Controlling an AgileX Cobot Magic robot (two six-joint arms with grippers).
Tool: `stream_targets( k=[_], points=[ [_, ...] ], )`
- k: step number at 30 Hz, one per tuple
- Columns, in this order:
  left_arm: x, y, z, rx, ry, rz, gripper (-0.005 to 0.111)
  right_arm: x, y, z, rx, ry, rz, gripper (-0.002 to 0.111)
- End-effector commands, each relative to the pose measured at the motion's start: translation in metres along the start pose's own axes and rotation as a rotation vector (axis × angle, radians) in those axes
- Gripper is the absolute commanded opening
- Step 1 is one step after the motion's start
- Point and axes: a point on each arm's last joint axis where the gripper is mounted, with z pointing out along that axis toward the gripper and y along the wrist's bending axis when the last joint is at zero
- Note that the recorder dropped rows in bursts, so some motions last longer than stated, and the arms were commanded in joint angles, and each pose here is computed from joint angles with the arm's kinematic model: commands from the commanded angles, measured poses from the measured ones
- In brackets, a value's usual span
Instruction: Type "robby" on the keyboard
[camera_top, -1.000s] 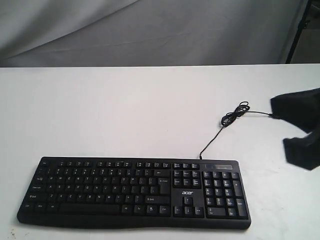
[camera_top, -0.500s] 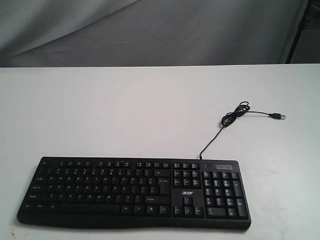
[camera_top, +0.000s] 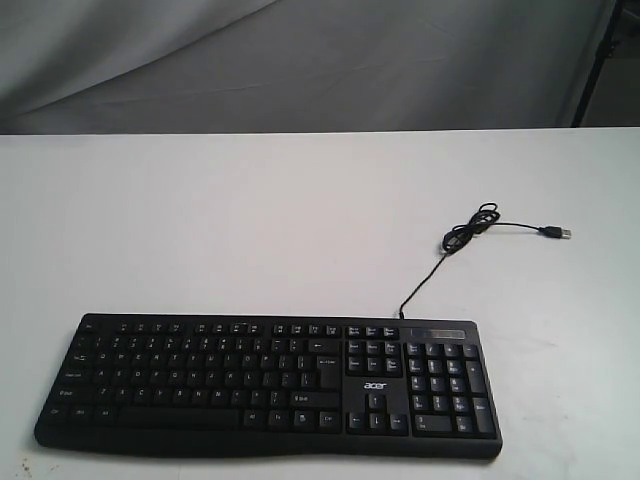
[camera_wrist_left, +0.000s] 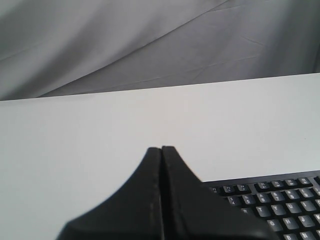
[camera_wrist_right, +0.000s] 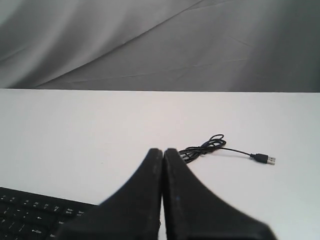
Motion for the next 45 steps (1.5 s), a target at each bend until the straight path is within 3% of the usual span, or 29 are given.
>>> stream_targets(
  k=[1,5,11,16,21,45],
  points=[
    [0.001,0.000,0.000,0.005,-0.007,0.003,0.000,0.006,-0.005,-0.011,0.031,-0.075,0.031,0.000],
    [0.001,0.000,0.000,0.005,-0.007,0.003,0.000,0.023,-0.014,-0.021,0.147,-0.123,-0.072,0.000],
    [0.001,0.000,0.000,0.005,-0.007,0.003,0.000,0.053,-0.018,-0.023,0.167,-0.044,-0.060,0.000],
    [0.001,0.000,0.000,0.005,-0.007,0.003,0.000,0.057,-0.018,-0.025,0.163,-0.021,-0.003,0.000],
    [0.001,0.000,0.000,0.005,-0.007,0.003,0.000,0.059,-0.016,-0.025,0.148,0.010,-0.088,0.000],
    [0.001,0.000,0.000,0.005,-0.007,0.003,0.000,0.063,-0.014,-0.025,0.125,0.047,-0.082,0.000]
  ],
)
